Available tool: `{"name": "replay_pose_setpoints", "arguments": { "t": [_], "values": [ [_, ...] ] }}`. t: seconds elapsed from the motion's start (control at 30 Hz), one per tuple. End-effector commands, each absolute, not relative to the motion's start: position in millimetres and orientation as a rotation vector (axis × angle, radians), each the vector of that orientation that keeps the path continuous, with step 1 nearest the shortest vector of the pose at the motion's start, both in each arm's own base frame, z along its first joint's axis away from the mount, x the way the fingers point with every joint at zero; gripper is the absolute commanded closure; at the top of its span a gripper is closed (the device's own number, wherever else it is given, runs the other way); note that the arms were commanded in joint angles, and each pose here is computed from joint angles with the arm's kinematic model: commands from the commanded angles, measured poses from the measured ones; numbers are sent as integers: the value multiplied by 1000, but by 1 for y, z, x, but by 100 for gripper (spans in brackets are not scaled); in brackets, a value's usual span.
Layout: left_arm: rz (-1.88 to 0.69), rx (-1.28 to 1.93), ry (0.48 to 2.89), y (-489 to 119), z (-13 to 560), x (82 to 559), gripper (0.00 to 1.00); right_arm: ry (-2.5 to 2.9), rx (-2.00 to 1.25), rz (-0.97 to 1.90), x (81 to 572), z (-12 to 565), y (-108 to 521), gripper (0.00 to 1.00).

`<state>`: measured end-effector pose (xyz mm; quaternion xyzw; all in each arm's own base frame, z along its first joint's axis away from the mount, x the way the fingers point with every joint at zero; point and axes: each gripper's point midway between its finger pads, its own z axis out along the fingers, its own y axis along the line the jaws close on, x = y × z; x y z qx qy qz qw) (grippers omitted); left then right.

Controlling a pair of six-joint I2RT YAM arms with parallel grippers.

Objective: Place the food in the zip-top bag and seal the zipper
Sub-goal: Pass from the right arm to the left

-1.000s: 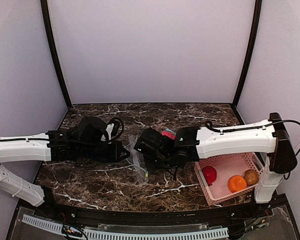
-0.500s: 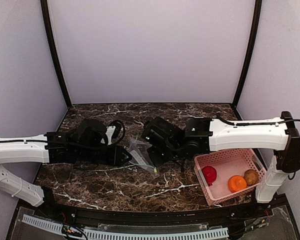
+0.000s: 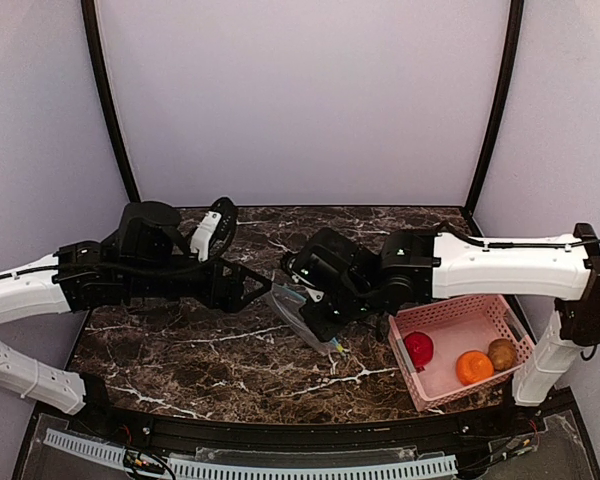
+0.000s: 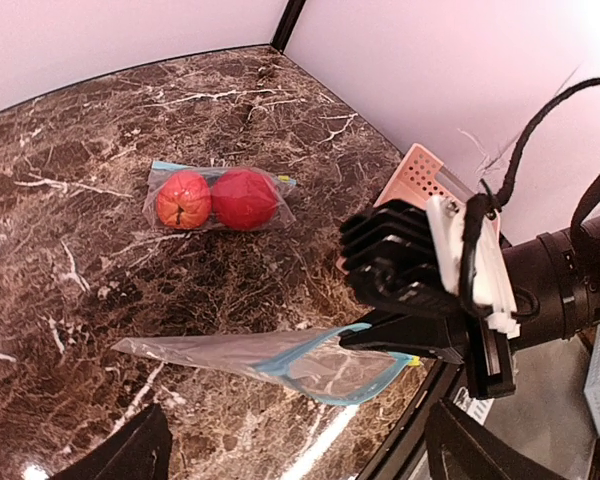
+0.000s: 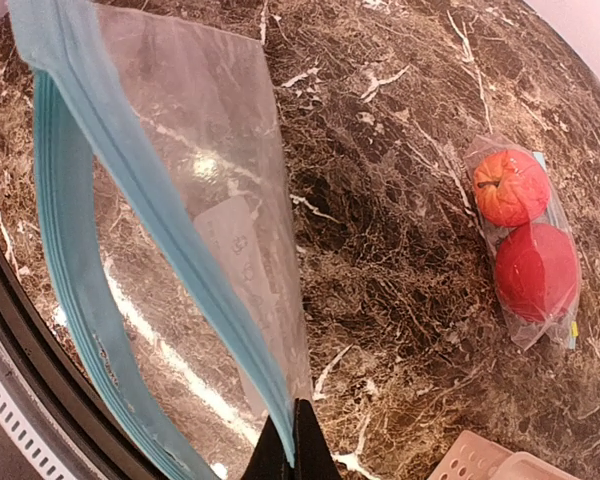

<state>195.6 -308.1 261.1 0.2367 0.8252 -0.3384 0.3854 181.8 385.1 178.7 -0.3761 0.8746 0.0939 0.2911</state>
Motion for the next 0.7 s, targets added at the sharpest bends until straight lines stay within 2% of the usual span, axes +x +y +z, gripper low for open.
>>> {"name": "replay_pose_setpoints", "arguments": {
  "t": [0.0, 0.67],
  "values": [
    [-749, 747, 2122, -310, 254, 196, 10, 2327, -1064, 259, 177, 179, 396, 100],
    [-562, 819, 2139, -311, 234, 215, 6, 2327, -1162, 289, 162, 173, 410, 100]
  ]
}}
